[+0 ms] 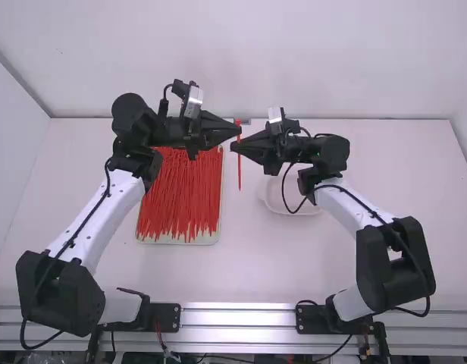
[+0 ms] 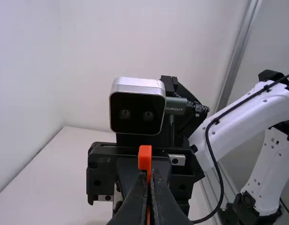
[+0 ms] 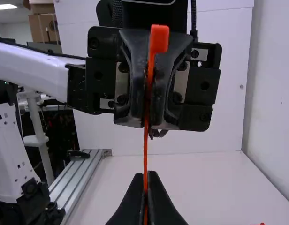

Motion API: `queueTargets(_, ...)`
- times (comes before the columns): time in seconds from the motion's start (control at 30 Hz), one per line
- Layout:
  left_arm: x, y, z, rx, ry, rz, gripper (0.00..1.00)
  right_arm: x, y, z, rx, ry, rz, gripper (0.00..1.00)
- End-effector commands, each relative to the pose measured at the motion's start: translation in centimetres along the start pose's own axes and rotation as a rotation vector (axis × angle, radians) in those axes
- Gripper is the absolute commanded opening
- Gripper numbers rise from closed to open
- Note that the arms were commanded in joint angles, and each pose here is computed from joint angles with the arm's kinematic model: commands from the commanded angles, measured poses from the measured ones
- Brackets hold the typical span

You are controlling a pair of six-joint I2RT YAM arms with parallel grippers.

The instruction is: Fasten the cable tie

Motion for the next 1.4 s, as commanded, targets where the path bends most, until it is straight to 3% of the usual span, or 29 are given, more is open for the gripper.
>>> queueTargets(0.0,0.9,0.2,-0.5,-0.02,0.028,0.0,0.02,2.0,0.4,0.5,0.014,-0.057,-0.017,0.0)
queueTargets(0.23,0.9,0.2,-0.5,-0.019,0.015,0.0,0.02,2.0,0.4,0.5,0.014,-0.057,-0.016,0.0)
queueTargets(0.3,0.9,0.2,-0.4,-0.014,-0.016,-0.003,0.02,1.9,0.4,0.5,0.014,-0.056,-0.016,0.06)
queueTargets(0.33,0.9,0.2,-0.5,-0.015,-0.035,-0.002,0.02,2.0,0.4,0.5,0.013,-0.053,-0.017,0.98)
queueTargets(0.67,1.4,-1.2,0.7,0.051,-0.123,-0.031,0.02,2.0,-0.6,0.0,-0.007,-0.008,-0.007,1.0)
queueTargets(0.93,2.5,-2.6,1.2,0.091,-0.187,-0.05,0.02,2.0,-2.6,0.6,0.049,-0.255,0.053,1.0)
queueTargets(1.37,4.4,-3.1,5.7,0.15,-0.397,-0.031,0.02,2.3,-6.2,-0.5,-0.023,-0.226,0.098,1.0)
Point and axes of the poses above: each hand's point on the last joint's axis, 136 mm out from that joint toward the fingers, its own y axis out along the fingers, its own z axis along the line the jaws close on, x = y × z, the point moved 5 cm from there along -y, back along the fingers, and after that the axes turned 8 degrees about -y, right-handed, at the moved point
